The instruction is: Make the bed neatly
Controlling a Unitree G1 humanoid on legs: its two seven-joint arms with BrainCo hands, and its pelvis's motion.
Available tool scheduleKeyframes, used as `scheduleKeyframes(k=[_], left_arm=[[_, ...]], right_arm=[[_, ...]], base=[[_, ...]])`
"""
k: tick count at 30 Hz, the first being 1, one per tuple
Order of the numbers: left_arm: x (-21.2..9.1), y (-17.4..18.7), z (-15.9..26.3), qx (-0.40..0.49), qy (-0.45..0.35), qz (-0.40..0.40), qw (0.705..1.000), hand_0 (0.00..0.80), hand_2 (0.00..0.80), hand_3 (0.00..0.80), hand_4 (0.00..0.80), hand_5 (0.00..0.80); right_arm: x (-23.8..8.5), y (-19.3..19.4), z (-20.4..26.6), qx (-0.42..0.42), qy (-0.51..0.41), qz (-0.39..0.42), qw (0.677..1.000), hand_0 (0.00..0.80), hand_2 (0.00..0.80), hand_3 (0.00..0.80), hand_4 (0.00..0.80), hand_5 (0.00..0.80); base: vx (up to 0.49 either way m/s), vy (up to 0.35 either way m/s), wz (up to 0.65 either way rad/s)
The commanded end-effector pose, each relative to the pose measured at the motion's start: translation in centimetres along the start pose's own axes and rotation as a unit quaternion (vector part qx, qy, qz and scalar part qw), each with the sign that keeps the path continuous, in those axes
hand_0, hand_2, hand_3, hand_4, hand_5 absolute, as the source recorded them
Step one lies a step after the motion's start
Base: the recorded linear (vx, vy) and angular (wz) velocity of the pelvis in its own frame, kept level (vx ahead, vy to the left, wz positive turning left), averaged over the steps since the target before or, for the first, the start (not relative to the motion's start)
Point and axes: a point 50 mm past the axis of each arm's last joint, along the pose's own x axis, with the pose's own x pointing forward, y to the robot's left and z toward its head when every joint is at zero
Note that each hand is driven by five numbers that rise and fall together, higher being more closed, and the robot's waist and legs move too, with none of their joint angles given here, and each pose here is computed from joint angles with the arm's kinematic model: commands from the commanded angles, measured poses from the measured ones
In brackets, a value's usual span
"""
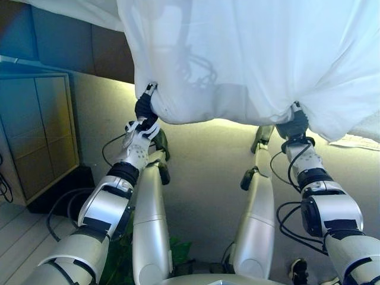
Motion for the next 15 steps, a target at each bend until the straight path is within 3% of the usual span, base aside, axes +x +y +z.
scheduleKeyframes(k=[1,5,9,13,15], left_arm=[[-4.9,6.9,-5.5,0.028,0.146,0.195,0.969,0.000,0.000,0.000,0.000,0.000],[-7.6,11.3,-4.3,0.008,0.148,0.295,0.944,0.000,0.000,0.000,0.000,0.000],[-9.0,12.8,-3.5,-0.031,0.116,0.302,0.946,0.000,0.000,0.000,0.000,0.000],[-9.6,12.8,-3.3,-0.061,0.065,0.276,0.957,0.000,0.000,0.000,0.000,0.000],[-9.4,12.3,-2.2,-0.073,0.023,0.254,0.964,0.000,0.000,0.000,0.000,0.000]], right_arm=[[-5.1,-8.9,-1.8,-0.065,0.075,-0.175,0.980,0.000,0.000,0.000,0.000,0.000],[-8.5,-12.9,-0.1,-0.055,0.074,-0.270,0.958,0.000,0.000,0.000,0.000,0.000],[-12.5,-16.4,1.8,-0.047,0.048,-0.325,0.943,0.000,0.000,0.000,0.000,0.000],[-14.3,-17.6,2.5,-0.021,-0.004,-0.315,0.949,0.000,0.000,0.000,0.000,0.000],[-13.9,-17.0,2.9,-0.015,-0.037,-0.274,0.961,0.000,0.000,0.000,0.000,0.000]], base=[[0.012,0.033,0.00],[0.028,0.031,0.00],[0.000,0.000,0.00],[-0.002,-0.081,0.01],[-0.027,-0.154,0.03]])
